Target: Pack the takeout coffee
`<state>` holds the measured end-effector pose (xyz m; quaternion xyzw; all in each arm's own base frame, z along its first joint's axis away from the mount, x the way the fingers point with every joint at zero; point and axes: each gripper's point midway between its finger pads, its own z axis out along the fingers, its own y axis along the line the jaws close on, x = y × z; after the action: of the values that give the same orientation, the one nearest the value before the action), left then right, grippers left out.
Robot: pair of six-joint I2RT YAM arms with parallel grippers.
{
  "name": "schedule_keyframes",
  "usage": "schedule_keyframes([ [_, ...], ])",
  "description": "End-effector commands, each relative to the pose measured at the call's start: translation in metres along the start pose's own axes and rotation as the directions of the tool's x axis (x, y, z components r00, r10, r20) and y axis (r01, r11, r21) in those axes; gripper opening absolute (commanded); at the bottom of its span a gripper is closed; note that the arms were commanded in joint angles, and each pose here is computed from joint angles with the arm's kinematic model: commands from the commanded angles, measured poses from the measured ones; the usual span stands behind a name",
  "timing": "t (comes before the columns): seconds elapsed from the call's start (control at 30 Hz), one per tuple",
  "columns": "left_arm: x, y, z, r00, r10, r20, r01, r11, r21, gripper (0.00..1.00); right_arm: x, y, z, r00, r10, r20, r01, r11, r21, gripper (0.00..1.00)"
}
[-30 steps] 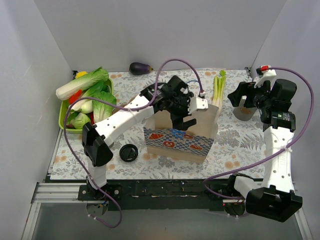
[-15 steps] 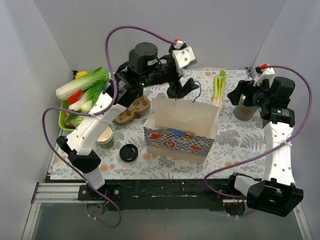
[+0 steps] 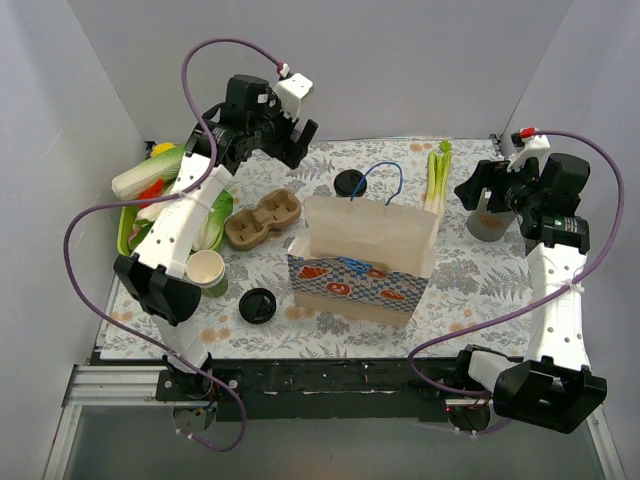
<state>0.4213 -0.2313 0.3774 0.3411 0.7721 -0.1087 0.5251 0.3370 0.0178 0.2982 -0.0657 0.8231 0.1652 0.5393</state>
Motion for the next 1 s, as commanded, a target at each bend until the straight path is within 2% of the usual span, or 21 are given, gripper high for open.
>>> schedule_keyframes([
  [0.0, 0.072, 0.016, 0.007, 0.954, -0.157, -0.254, 0.147, 0.987, -0.056, 0.89, -0.014, 0.002, 0.000, 0.998, -0.019, 0.052, 0.020, 1.000, -0.018, 0.93],
  [0.13, 0.126, 0.019, 0.018, 0.888, -0.170, -0.427, 0.161, 0.985, -0.056, 0.82, -0.006, 0.003, 0.003, 0.999, -0.008, 0.039, 0.009, 1.000, -0.027, 0.93],
  [0.2, 0.156, 0.016, 0.024, 0.839, -0.173, -0.515, 0.165, 0.984, -0.063, 0.77, -0.003, 0.003, 0.004, 0.999, -0.002, 0.035, 0.003, 1.000, -0.031, 0.93],
  [0.43, 0.183, 0.018, 0.031, 0.804, -0.144, -0.577, 0.136, 0.989, -0.058, 0.73, -0.001, 0.002, 0.006, 1.000, -0.005, 0.022, 0.006, 0.999, -0.036, 0.93],
  [0.53, 0.177, 0.014, 0.035, 0.815, -0.167, -0.554, 0.171, 0.984, -0.044, 0.75, -0.007, 0.019, 0.005, 0.999, -0.031, 0.032, 0.035, 0.990, -0.140, 0.94],
  [0.6, 0.176, 0.007, 0.036, 0.814, -0.183, -0.552, 0.203, 0.979, -0.024, 0.76, -0.020, 0.049, -0.001, 0.996, -0.067, 0.059, 0.082, 0.944, -0.320, 0.94],
  [0.63, 0.177, 0.007, 0.036, 0.812, -0.188, -0.552, 0.210, 0.977, -0.025, 0.77, -0.024, 0.068, -0.009, 0.994, -0.077, 0.072, 0.101, 0.898, -0.428, 0.94],
  [0.73, 0.178, 0.004, 0.034, 0.810, -0.196, -0.553, 0.221, 0.975, -0.023, 0.77, -0.029, 0.091, -0.022, 0.990, -0.112, 0.084, 0.140, 0.838, -0.528, 0.93],
  [0.83, 0.157, 0.008, 0.031, 0.837, -0.231, -0.495, 0.249, 0.968, -0.031, 0.79, -0.020, 0.097, -0.029, 0.988, -0.145, 0.061, 0.155, 0.822, -0.548, 0.93],
  [0.87, 0.130, 0.015, 0.028, 0.874, -0.240, -0.423, 0.247, 0.968, -0.038, 0.80, -0.009, 0.098, -0.032, 0.992, -0.128, 0.007, 0.111, 0.828, -0.549, 0.93],
  [0.93, 0.073, 0.016, 0.012, 0.918, -0.295, -0.264, 0.317, 0.947, 0.043, 0.79, -0.004, 0.089, -0.033, 0.981, -0.195, -0.004, 0.166, 0.846, -0.506, 0.93],
  [0.97, 0.026, 0.013, -0.010, 0.955, -0.275, -0.111, 0.287, 0.951, 0.113, 0.84, 0.000, 0.086, -0.035, 0.979, -0.205, -0.025, 0.168, 0.862, -0.478, 0.93],
])
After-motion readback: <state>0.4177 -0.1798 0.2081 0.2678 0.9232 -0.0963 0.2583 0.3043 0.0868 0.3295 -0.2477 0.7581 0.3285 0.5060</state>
